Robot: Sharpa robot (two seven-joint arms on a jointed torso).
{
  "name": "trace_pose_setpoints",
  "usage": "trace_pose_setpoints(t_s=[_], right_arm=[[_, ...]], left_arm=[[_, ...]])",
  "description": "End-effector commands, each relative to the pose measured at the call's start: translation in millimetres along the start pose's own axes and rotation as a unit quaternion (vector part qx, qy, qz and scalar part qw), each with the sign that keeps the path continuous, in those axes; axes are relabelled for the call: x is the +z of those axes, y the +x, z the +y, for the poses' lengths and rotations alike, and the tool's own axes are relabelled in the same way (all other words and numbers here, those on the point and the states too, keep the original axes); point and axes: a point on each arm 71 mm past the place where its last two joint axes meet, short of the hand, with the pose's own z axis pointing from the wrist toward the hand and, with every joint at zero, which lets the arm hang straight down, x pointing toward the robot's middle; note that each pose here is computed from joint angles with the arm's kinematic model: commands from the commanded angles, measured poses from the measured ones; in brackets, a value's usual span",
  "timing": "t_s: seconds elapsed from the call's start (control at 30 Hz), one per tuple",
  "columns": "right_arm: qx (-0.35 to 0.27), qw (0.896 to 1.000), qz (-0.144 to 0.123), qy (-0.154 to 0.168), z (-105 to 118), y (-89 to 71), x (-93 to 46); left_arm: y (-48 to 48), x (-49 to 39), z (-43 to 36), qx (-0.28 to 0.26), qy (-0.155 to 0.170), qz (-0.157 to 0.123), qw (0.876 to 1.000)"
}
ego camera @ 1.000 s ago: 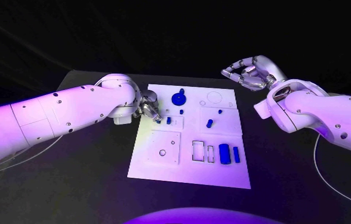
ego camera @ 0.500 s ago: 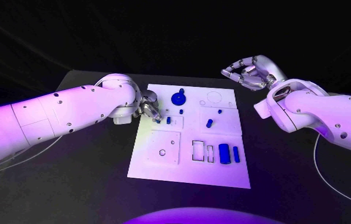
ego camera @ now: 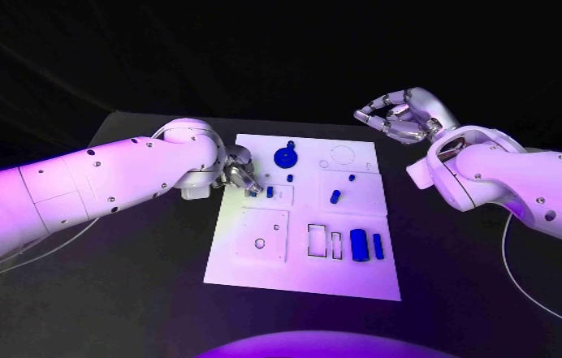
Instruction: Assemble the parts on the task board
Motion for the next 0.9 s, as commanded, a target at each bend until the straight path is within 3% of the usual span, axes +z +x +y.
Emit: trace_pose_setpoints(t_s=[0.03,0.57,0.9], right_arm=[[-0.002,1.0,0.004,-0.006,0.9,0.8,-0.2],[-0.003,1.0,0.003,-0.007,0.8,0.2,-0.4],[-0.003,1.0,0.003,-0.007,0.6,0.2,-0.2]], left_arm=[[3.3,0.9,-0.2,0.009,-0.002,0.011,1.0],[1.1,0.6,3.4,0.005,-0.007,0.0,1.0],[-2.9,-3.2,3.8,-0.009,-0.002,-0.023,1.0]])
